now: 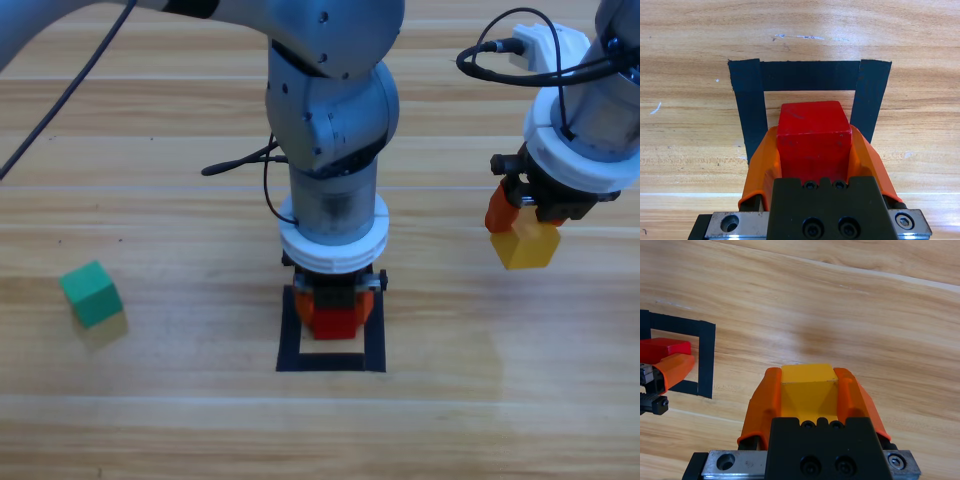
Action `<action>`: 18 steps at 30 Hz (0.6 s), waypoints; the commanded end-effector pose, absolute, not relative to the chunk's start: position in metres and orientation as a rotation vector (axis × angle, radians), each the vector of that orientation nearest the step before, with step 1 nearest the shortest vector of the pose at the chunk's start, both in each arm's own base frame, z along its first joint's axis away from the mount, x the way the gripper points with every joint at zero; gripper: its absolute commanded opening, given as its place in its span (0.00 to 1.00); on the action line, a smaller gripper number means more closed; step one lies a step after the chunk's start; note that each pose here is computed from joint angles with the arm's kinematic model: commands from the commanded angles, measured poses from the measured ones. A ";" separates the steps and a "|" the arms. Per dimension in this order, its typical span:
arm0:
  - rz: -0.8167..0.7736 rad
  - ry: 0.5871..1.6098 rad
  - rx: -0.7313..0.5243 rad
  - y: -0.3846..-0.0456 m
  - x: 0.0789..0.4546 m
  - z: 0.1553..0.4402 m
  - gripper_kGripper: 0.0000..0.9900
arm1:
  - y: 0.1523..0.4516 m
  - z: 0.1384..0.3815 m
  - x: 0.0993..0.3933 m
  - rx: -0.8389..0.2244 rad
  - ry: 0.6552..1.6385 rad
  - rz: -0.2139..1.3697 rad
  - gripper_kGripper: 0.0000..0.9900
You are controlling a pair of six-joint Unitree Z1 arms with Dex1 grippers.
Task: Stack the blocks in the rectangular block: red at the bottom, yellow in the middle, green on top
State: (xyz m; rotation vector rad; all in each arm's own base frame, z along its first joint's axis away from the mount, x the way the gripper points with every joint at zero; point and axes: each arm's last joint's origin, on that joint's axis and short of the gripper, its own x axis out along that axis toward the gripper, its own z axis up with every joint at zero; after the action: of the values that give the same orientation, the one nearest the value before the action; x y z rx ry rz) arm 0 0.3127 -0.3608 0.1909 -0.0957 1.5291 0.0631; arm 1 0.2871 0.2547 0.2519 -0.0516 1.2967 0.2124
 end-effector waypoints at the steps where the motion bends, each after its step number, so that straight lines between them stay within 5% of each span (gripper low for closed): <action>1: 0.091 1.575 -0.043 -0.371 0.303 0.158 0.10 | 0.268 0.218 0.283 -0.118 1.346 0.193 0.35; 7: 0.089 1.576 -0.039 -0.373 0.302 0.156 0.15 | 0.268 0.218 0.284 -0.117 1.343 0.194 0.35; 9: 0.077 1.569 -0.043 -0.374 0.302 0.157 0.42 | 0.268 0.218 0.284 -0.117 1.343 0.194 0.35; 11: 0.071 1.563 -0.049 -0.375 0.301 0.161 0.95 | 0.268 0.217 0.284 -0.118 1.344 0.193 0.34; 18: 0.059 1.548 -0.054 -0.373 0.301 0.171 1.00 | 0.269 0.218 0.283 -0.119 1.343 0.196 0.35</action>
State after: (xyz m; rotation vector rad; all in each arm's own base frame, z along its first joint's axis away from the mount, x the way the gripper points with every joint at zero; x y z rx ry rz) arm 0 0.3066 -0.3690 0.1903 -0.0922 1.5195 0.0379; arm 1 0.2898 0.2572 0.2397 -0.0664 1.3208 0.2006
